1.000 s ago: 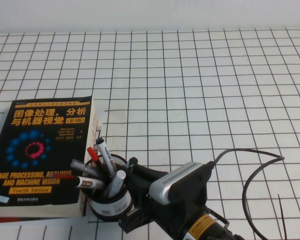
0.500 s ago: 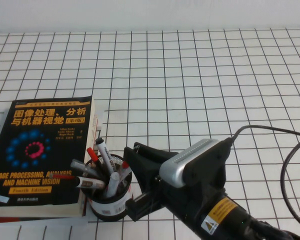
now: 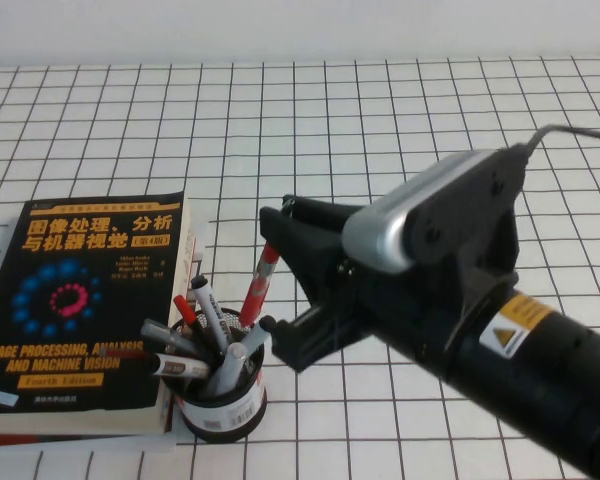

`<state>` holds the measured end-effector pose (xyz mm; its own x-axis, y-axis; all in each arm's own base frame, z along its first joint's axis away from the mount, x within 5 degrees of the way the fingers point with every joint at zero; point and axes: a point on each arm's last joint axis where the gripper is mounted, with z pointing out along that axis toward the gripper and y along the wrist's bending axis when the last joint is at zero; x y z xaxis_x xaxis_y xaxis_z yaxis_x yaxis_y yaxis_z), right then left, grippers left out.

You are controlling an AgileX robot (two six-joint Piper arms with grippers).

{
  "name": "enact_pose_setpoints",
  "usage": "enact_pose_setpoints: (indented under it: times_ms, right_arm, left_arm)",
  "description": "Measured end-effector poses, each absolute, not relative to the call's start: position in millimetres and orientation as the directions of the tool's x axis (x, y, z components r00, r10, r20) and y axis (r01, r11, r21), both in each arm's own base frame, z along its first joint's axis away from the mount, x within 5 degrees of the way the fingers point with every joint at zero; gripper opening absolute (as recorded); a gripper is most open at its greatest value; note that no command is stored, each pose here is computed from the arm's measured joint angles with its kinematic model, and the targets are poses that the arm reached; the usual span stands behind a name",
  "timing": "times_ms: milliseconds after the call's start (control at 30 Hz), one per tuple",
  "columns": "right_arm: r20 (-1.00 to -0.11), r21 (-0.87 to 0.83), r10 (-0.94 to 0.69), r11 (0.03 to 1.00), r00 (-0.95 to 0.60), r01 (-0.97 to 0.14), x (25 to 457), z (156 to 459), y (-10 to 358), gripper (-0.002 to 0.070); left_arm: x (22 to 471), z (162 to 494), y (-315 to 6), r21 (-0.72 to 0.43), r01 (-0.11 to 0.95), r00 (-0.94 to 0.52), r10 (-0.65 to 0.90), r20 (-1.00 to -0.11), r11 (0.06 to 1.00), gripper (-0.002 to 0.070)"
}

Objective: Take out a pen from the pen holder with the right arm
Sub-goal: 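Take a marker out of the pen holder and lay it on the table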

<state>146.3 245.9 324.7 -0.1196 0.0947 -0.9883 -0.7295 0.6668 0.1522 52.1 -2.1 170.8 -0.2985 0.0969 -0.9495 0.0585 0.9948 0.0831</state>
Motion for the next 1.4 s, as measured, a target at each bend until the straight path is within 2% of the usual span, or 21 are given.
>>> enact_pose_setpoints:
  times_ms: [300, 467, 633, 1000, 1400]
  right_arm:
    - [-0.945, 0.213, -0.057, 0.637, -0.321, -0.741, 190.0, 363.7, 223.8, 0.0077]
    - [-0.82, 0.297, -0.176, 0.682, -0.544, -0.668, 219.8, 365.3, 213.4, 0.0077]
    - [-0.663, 0.364, -0.207, 0.751, -0.719, -0.551, 247.2, 361.4, 213.0, 0.0077]
    - [-0.428, 0.403, -0.229, 0.818, -0.874, -0.411, 332.1, 312.2, 237.8, 0.0077]
    - [-0.266, 0.495, -0.192, 0.813, -0.945, -0.305, 419.1, 232.9, 263.4, 0.0077]
  left_arm:
    - [52.1, 170.8, -2.1, 0.083, 0.059, -0.299, 0.097, -0.949, 0.995, -0.0004]
    - [52.1, 170.8, -2.1, 0.083, 0.059, -0.299, 0.097, -0.949, 0.995, -0.0004]
    - [52.1, 170.8, -2.1, 0.083, 0.059, -0.299, 0.097, -0.949, 0.995, -0.0004]
    - [52.1, 170.8, -2.1, 0.083, 0.059, -0.299, 0.097, -0.949, 0.995, -0.0004]
    - [52.1, 170.8, -2.1, 0.083, 0.059, -0.299, 0.097, -0.949, 0.995, -0.0004]
